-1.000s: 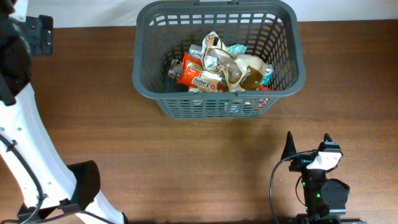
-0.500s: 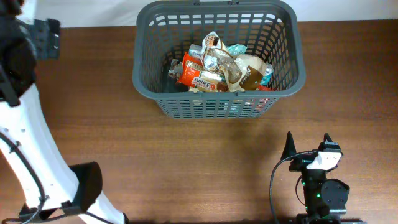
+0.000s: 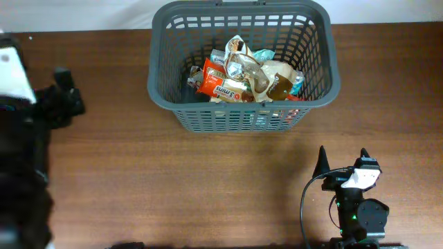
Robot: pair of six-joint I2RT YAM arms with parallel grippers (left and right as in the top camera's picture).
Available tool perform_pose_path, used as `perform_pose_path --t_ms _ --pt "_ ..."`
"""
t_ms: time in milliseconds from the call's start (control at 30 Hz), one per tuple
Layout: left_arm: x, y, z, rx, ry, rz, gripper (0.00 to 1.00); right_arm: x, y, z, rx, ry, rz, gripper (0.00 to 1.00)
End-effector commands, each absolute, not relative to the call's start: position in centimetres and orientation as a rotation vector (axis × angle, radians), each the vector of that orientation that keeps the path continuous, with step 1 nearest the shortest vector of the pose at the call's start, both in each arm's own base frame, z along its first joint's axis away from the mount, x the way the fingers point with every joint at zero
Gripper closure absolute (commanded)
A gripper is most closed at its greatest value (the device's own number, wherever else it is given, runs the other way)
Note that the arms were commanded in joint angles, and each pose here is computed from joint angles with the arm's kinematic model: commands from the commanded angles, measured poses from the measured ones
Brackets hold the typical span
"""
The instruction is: Pack container
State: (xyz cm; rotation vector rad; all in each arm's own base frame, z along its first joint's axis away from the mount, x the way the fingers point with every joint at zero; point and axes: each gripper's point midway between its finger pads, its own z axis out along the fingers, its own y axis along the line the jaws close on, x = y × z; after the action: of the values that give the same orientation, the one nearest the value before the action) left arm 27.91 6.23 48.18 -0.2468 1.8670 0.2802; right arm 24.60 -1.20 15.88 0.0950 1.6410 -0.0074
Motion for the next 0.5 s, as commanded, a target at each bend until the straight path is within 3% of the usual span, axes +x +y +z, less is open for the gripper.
perform_pose_path --t_ms 0,233,467 --pt "30.3 4.4 41.8 -0.373 1.838 0.017 0.01 24.6 -1.2 15.7 0.104 1.641 -0.004 0.01" --pt "29.2 6.3 32.9 -0.437 1.619 0.090 0.01 24.6 -1.2 15.7 0.104 1.641 -0.004 0.01" --pt "24.9 6.6 22.4 -0.458 1.537 0.105 0.01 24.6 -1.2 15.7 0.104 1.641 -0.004 0.01"
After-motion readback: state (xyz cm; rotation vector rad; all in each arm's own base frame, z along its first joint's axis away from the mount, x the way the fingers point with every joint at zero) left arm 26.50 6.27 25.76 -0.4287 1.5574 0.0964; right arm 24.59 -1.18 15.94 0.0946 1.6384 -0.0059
